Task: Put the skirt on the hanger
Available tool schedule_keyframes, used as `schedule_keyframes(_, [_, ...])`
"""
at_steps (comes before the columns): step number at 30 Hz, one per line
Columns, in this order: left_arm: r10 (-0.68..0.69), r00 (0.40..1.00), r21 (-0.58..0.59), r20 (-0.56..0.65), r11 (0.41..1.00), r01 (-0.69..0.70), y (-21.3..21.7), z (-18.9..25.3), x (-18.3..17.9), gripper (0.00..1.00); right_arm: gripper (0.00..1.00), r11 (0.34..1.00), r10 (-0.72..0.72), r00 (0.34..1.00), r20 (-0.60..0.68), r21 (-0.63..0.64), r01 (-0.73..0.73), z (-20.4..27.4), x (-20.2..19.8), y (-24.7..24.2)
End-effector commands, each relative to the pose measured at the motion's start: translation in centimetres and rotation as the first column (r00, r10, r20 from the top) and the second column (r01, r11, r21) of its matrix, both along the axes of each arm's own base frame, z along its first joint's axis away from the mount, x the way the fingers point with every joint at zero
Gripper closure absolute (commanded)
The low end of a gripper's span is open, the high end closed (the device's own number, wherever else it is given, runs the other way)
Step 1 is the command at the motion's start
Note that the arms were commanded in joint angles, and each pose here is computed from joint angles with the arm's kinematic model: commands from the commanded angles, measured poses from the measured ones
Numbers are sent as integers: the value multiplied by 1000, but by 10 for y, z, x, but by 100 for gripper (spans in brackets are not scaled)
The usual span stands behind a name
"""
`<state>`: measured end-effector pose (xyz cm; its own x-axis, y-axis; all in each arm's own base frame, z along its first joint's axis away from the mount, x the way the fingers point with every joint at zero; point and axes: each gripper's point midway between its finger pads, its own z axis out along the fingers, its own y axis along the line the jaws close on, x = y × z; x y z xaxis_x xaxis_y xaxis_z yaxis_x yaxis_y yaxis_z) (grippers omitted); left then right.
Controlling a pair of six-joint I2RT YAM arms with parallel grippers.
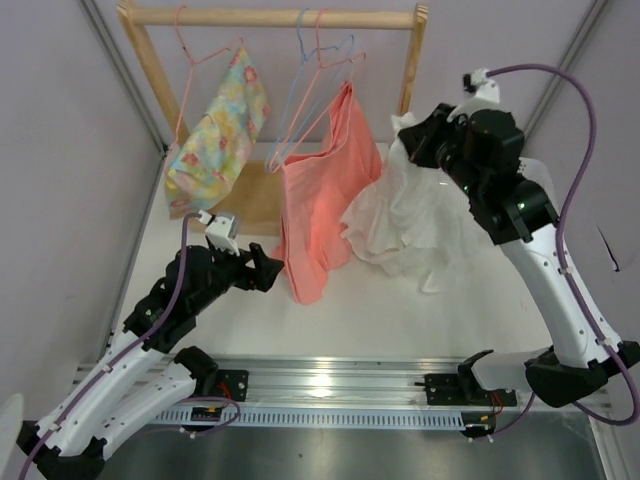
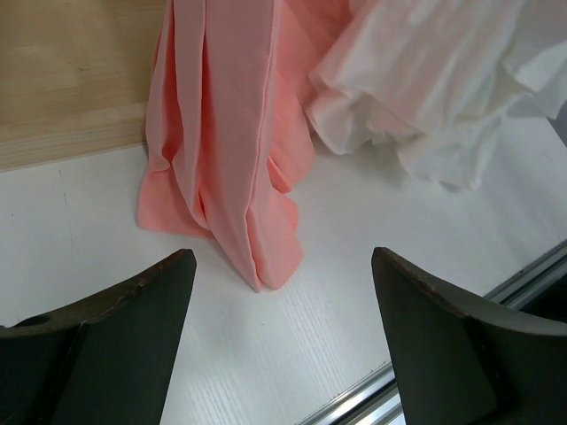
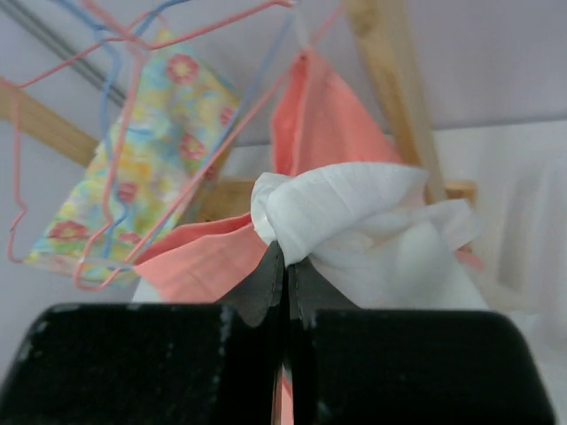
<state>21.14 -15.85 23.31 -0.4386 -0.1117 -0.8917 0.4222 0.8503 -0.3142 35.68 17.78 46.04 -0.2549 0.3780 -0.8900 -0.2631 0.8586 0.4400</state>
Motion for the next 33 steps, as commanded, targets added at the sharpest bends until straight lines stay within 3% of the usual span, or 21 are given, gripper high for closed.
schedule_keyframes(1, [-14, 999, -71, 34, 997, 16, -7, 22, -1, 13, 100, 984, 154, 982, -108, -74, -162, -55, -25, 52])
schedule_keyframes(3, [-17, 999, -78, 28, 997, 19, -8, 20, -2, 14, 100, 964, 238, 956, -169, -77, -254, -96, -58, 88])
schedule_keyframes(4, [-18, 1000, -79, 24, 997, 20, -8, 19, -3, 14, 100, 964, 226, 937, -267, -76, -254, -149, -68, 98])
schedule_keyframes(7, [-40, 999, -90, 11, 995, 41, -12, 18, -6, 13, 98, 938, 263, 882, -391, -111, -329, -237, -127, 122])
schedule_keyframes(9, [-52, 999, -100, -1, 994, 51, -14, 15, -8, 13, 78, 951, 225, 870, -439, -96, -294, -268, -150, 125])
schedule_keyframes(10, [-60, 998, -104, -12, 993, 59, -17, 11, -8, 13, 53, 957, 212, 864, -457, -83, -278, -278, -154, 120])
schedule_keyframes(11, [-70, 997, -114, -13, 991, 69, -20, 11, -8, 13, 48, 962, 187, 845, -502, -83, -262, -303, -161, 111])
schedule_keyframes(13, [-116, 993, -150, -39, 983, 109, -31, 0, -10, 13, 37, 968, 198, 855, -479, -40, -247, -297, -160, 106])
schedule_keyframes(16, [-173, 980, -193, -96, 969, 152, -47, -16, -12, 15, 29, 981, 133, 873, -470, -63, -183, -288, -146, 82])
schedule_keyframes(21, [-226, 958, -188, -174, 963, 193, -71, -43, -21, 16, 29, 989, 59, 883, -465, -91, -114, -275, -134, 50])
schedule_keyframes(26, [-208, 958, -140, -200, 973, 182, -94, -62, -21, 17, 49, 984, -108, 866, -488, -174, 24, -292, -98, 1])
schedule_keyframes(33, [-170, 955, -39, -244, 985, 165, -139, -80, -9, 32, 53, 963, -235, 831, -504, -235, 130, -302, -55, -60])
